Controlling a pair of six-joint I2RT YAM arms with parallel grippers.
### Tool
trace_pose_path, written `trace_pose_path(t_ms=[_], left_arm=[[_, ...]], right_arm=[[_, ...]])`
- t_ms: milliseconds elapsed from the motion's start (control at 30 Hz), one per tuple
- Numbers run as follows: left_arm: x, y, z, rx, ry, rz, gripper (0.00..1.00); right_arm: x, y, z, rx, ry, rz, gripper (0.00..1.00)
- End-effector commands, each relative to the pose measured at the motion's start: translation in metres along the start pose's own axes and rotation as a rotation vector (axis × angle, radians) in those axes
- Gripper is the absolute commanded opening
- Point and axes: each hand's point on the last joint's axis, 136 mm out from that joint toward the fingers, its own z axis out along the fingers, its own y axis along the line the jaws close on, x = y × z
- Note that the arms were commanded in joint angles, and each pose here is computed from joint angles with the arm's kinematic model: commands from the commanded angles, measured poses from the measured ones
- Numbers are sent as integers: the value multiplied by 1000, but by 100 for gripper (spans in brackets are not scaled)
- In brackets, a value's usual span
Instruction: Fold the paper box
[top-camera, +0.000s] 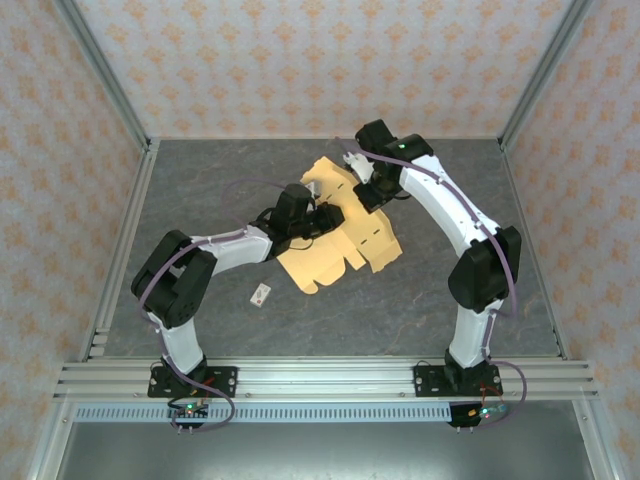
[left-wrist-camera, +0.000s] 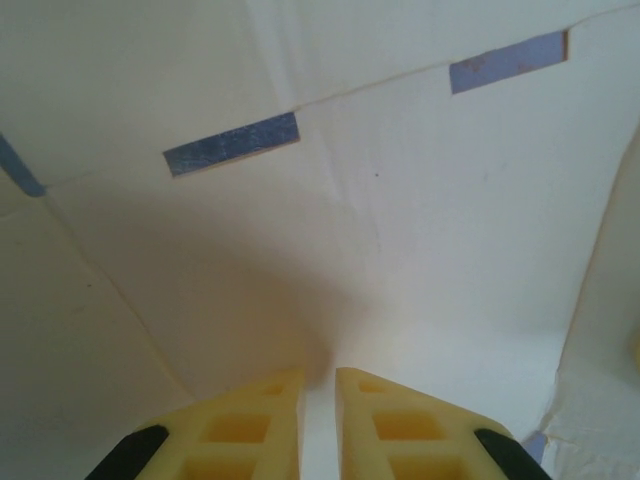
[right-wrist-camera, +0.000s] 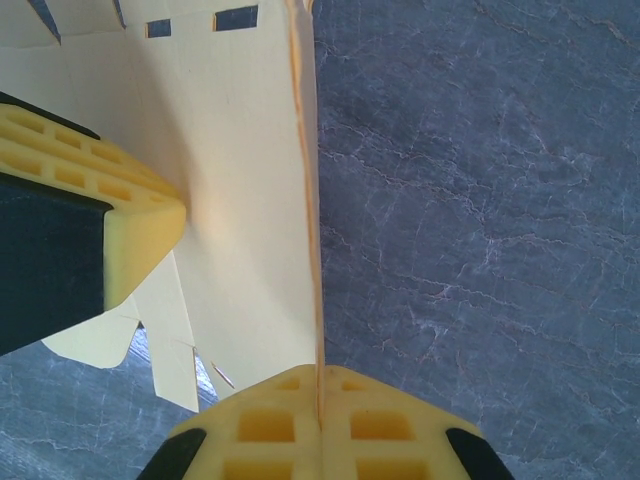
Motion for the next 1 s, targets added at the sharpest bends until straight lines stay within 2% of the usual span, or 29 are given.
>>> trace_pose_path(t_ms=[0,733,967], left_arm=[[-7,-1,-1,-19,-32,5,15],[0,21,17,-85,3,10,13],[-1,37,19,-138,0,-18,12]], right_arm=[[0,-5,-7,32,7,16,0],[4,-14,24,80,112,43,0],[4,-14,47,30,140,65,0]])
